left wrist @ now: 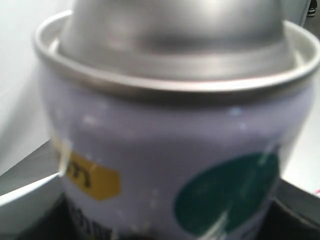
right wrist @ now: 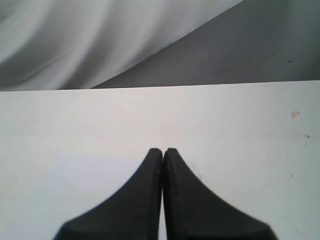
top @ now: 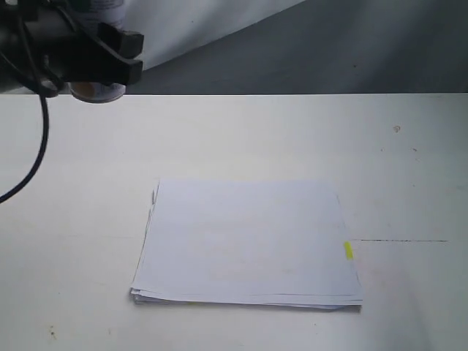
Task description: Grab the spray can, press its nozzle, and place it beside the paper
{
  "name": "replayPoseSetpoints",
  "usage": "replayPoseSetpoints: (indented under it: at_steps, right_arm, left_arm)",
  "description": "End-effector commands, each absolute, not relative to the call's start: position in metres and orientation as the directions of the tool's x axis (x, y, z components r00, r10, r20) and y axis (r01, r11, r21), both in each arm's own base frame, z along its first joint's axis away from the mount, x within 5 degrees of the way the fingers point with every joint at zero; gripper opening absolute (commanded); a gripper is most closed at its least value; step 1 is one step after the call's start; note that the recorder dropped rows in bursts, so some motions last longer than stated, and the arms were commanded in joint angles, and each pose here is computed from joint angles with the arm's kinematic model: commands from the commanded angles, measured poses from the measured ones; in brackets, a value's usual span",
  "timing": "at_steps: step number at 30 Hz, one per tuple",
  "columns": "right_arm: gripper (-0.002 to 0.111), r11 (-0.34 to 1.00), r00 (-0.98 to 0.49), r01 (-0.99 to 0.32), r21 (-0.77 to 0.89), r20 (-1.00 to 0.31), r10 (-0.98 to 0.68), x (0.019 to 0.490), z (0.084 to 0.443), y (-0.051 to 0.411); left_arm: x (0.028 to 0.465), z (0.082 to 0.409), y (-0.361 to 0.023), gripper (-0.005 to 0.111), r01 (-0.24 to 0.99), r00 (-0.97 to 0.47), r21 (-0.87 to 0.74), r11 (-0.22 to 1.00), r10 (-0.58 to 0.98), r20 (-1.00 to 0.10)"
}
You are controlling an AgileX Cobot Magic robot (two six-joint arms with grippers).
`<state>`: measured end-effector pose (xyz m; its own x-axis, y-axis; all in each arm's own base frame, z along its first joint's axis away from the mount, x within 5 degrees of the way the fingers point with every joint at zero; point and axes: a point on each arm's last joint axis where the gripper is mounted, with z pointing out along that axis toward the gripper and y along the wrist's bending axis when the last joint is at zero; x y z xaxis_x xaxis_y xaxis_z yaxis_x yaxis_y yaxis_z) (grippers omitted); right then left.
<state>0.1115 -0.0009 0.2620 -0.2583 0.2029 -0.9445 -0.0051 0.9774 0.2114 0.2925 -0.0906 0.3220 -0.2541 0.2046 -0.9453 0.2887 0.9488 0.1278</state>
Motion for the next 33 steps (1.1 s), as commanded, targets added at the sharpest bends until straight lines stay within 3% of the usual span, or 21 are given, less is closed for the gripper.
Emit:
replayPoseSetpoints:
  at_steps: [1,22,33]
  right_arm:
    - [0.000,0.979,-0.254,-0.001,0.205,-0.947,0.198,0.110,0.261,-0.001]
    - [0.000,0.979,-0.254,-0.001,0.205,-0.947,0.198,0.110,0.261,-0.001]
    - [0.000,0.979,-0.254,-0.001,0.205,-0.947,0.198,0.110,0.261,-0.001]
  left_arm:
    - [0.278,0.334,-0.073,0.000,0.263,-0.231,0.097,0.960,0.160,-0.960]
    - [0.223,0.331,-0.036,0.000,0.114,-0.198,0.058,0.992,0.080,-0.977]
    - [0.194,0.327,-0.023,0.000,0.050,-0.135,0.177,0.983,0.182,-0.974]
